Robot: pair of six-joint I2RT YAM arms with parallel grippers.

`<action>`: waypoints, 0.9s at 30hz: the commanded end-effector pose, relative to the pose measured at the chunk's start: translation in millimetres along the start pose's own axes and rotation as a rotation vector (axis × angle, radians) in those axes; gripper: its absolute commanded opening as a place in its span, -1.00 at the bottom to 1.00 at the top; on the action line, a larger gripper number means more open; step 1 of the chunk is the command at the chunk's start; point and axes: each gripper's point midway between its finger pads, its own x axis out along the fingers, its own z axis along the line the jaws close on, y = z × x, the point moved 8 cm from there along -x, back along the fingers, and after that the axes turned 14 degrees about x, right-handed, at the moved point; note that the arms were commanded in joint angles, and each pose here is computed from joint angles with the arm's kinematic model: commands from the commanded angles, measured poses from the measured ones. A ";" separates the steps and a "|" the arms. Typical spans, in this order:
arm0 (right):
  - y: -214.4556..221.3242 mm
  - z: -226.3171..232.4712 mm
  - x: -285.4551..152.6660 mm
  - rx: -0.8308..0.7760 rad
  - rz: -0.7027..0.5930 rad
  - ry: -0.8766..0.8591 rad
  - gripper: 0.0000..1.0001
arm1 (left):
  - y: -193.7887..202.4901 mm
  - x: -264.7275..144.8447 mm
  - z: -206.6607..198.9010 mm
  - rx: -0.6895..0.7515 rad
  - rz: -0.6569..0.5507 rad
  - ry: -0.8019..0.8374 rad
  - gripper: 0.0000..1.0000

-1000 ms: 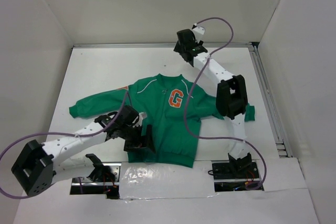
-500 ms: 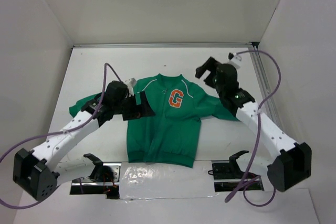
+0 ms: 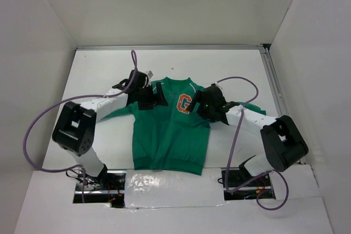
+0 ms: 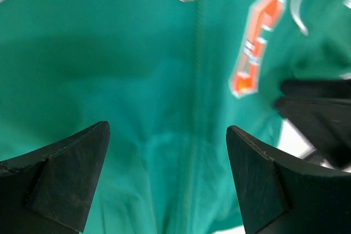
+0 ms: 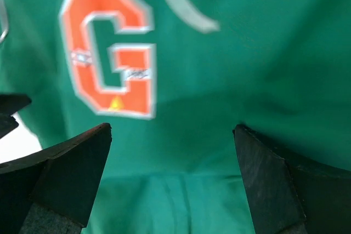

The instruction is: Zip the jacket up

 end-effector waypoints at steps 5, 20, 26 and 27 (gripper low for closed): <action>-27.2 -49.7 -0.4 0.205 -0.128 0.209 0.99 | 1.2 29.2 50.7 -0.134 0.065 -0.079 0.99; -67.5 -18.4 -51.7 0.117 -0.362 0.075 0.99 | -35.1 -45.3 69.7 -0.148 -0.160 -0.058 0.99; -104.4 20.8 -143.9 0.125 -0.645 -0.119 0.99 | -69.9 -124.1 27.5 -0.003 -0.360 -0.038 0.99; -108.7 25.2 -156.2 0.129 -0.675 -0.137 0.99 | -69.2 -140.2 19.2 0.011 -0.397 -0.030 0.99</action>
